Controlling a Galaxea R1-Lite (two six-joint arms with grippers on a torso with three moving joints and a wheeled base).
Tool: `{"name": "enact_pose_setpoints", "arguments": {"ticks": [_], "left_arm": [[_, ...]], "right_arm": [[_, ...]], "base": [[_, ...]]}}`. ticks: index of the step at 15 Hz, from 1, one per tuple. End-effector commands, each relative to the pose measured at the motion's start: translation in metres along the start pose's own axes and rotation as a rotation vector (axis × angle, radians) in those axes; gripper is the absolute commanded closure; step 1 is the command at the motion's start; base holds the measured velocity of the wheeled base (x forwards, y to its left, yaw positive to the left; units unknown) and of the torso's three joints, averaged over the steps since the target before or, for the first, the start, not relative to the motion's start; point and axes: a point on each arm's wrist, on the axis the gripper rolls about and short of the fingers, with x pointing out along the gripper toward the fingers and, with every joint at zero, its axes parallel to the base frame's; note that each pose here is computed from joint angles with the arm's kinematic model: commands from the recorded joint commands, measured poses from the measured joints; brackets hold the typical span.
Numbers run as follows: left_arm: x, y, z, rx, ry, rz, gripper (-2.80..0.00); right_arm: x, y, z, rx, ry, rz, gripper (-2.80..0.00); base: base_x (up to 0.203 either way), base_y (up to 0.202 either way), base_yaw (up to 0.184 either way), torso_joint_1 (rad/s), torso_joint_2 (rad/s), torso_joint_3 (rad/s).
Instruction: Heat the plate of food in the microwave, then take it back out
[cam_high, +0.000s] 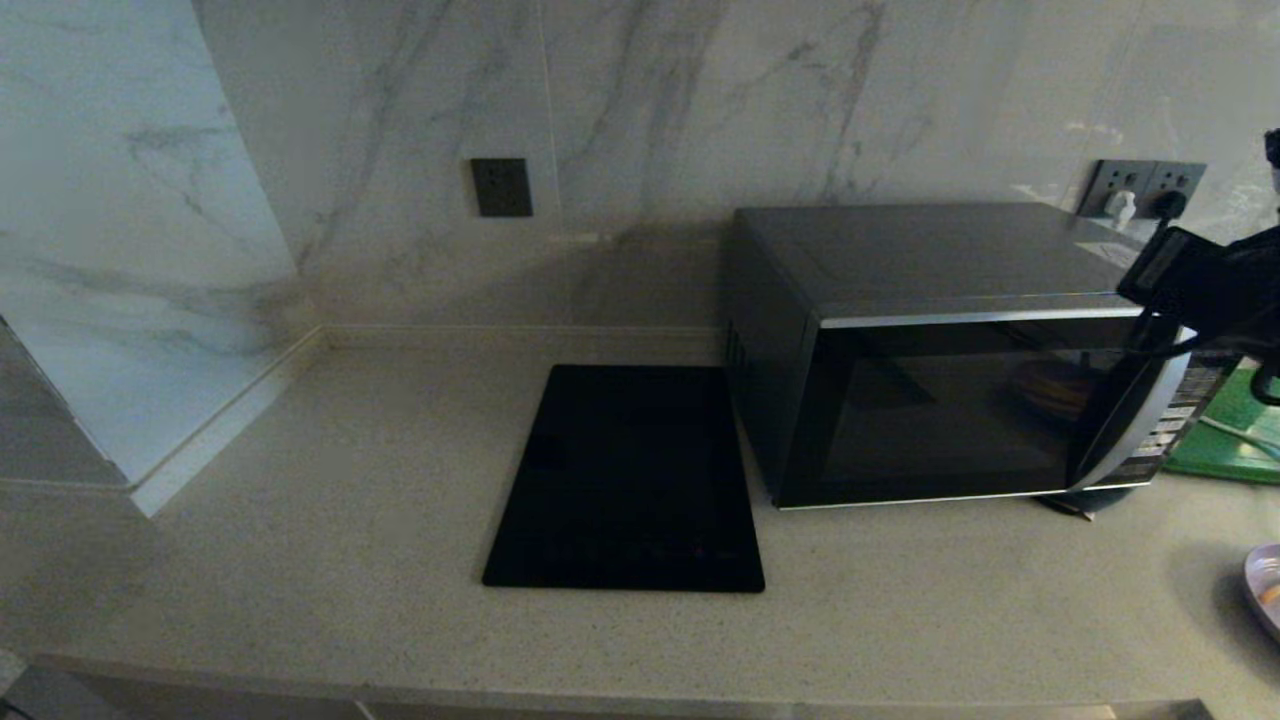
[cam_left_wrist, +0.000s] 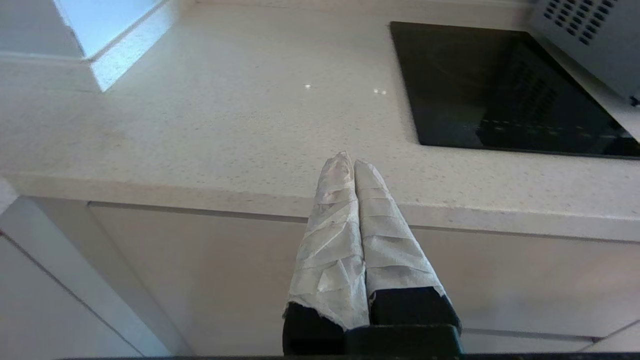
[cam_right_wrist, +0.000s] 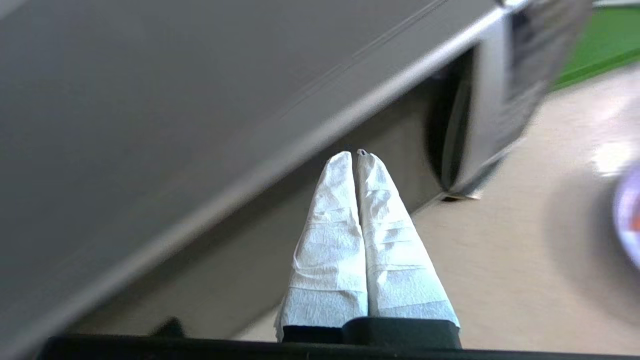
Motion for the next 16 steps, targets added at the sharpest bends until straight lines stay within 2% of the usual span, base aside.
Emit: {"name": "enact_pose_setpoints", "arguments": {"ticks": [1, 4, 7, 10, 11, 16], "left_arm": [[0.0, 0.0, 0.0, 0.0, 0.0, 0.001, 0.0], [0.0, 0.0, 0.0, 0.0, -0.001, 0.0, 0.0], [0.0, 0.0, 0.0, 0.0, -0.001, 0.001, 0.0], [0.0, 0.0, 0.0, 0.0, 0.0, 0.001, 0.0], [0.0, 0.0, 0.0, 0.0, 0.001, 0.001, 0.0], [0.0, 0.0, 0.0, 0.0, 0.0, 0.001, 0.0]], "right_arm": [[-0.025, -0.017, 0.007, -0.003, -0.037, -0.008, 0.0], [-0.048, -0.034, 0.016, 0.009, -0.079, -0.001, 0.0], [-0.082, -0.048, 0.022, 0.031, -0.124, 0.062, 0.0], [-0.113, -0.062, 0.014, 0.006, -0.128, 0.15, 0.0], [-0.122, -0.067, 0.005, -0.026, -0.105, 0.195, 0.0], [-0.158, -0.067, -0.038, -0.221, 0.045, 0.579, 0.0]], "base": [[0.0, 0.0, 0.0, 0.0, 0.0, 0.0], [0.0, 0.0, 0.0, 0.0, 0.0, 0.0], [0.0, 0.0, 0.0, 0.0, 0.0, 0.0], [0.0, 0.0, 0.0, 0.0, 0.0, 0.0], [0.0, 0.0, 0.0, 0.0, 0.0, 0.0], [0.0, 0.0, 0.0, 0.0, 0.0, 0.0]]}}
